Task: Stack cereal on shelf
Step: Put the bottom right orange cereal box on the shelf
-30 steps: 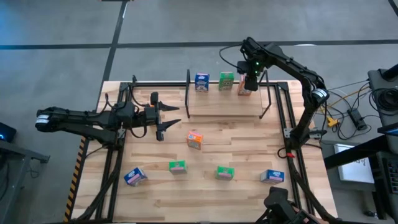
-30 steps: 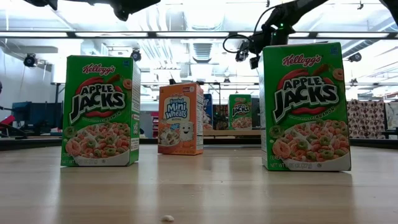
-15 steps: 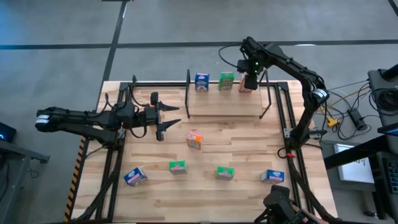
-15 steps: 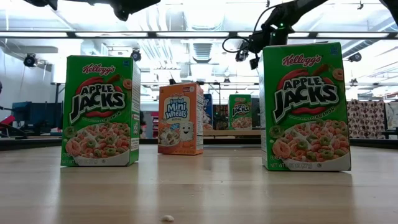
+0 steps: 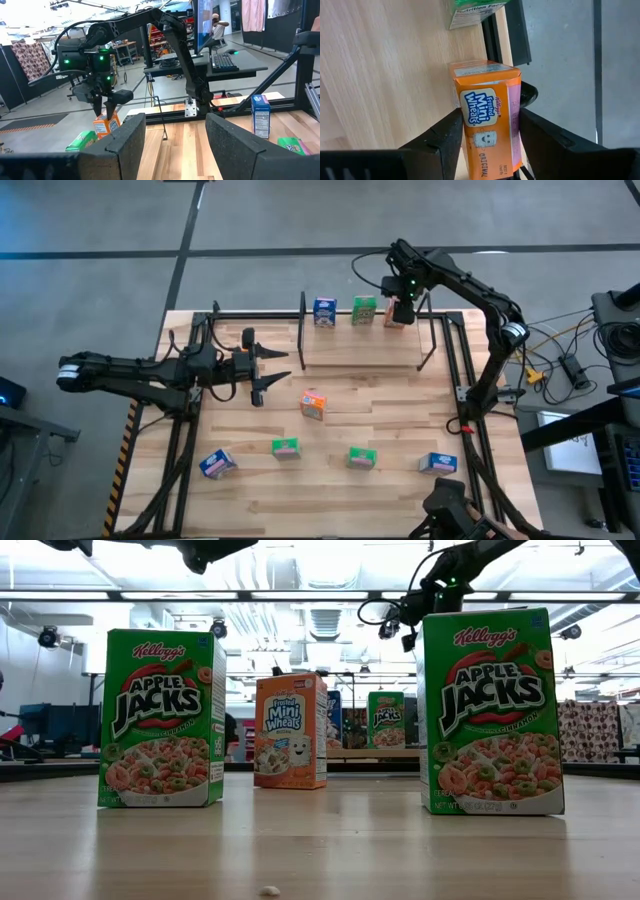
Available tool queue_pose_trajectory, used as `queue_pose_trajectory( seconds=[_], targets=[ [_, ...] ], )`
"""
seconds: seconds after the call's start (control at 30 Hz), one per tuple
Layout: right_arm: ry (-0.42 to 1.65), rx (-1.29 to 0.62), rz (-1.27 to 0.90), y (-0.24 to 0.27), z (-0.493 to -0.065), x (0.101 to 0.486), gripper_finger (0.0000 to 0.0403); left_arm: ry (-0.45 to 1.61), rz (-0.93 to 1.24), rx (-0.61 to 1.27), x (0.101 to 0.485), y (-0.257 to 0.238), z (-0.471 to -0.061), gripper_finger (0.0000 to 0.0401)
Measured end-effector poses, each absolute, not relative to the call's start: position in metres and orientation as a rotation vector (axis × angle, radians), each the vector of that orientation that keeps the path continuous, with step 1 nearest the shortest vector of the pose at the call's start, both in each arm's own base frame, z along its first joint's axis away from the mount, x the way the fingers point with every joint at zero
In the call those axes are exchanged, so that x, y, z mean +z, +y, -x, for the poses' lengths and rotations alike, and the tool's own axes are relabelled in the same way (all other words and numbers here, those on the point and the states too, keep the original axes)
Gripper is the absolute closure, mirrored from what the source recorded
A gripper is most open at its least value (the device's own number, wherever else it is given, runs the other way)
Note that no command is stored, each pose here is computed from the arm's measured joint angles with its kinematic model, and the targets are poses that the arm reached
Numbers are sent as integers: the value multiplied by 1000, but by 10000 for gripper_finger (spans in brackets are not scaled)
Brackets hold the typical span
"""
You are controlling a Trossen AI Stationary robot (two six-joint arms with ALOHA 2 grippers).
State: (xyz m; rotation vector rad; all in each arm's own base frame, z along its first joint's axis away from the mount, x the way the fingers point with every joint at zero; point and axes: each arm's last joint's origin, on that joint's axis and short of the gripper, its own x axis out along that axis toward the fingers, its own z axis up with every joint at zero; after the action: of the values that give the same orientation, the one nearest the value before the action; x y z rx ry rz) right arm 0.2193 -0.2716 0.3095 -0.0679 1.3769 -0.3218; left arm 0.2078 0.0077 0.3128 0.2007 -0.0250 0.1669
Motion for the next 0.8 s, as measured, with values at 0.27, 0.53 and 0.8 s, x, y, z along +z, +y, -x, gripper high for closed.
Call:
queue_pose_trajectory(
  seconds=[0.27,0.53,0.8],
  targets=[
    [1380,-311,81,-272,-219,309,205,-25,-201,167,313,8,-208,210],
    [1383,-318,86,-271,-218,311,197,-25,-201,167,313,8,-208,210],
    [1300,-404,58,-268,-221,336,202,-26,-201,167,313,8,-208,210]
  ],
)
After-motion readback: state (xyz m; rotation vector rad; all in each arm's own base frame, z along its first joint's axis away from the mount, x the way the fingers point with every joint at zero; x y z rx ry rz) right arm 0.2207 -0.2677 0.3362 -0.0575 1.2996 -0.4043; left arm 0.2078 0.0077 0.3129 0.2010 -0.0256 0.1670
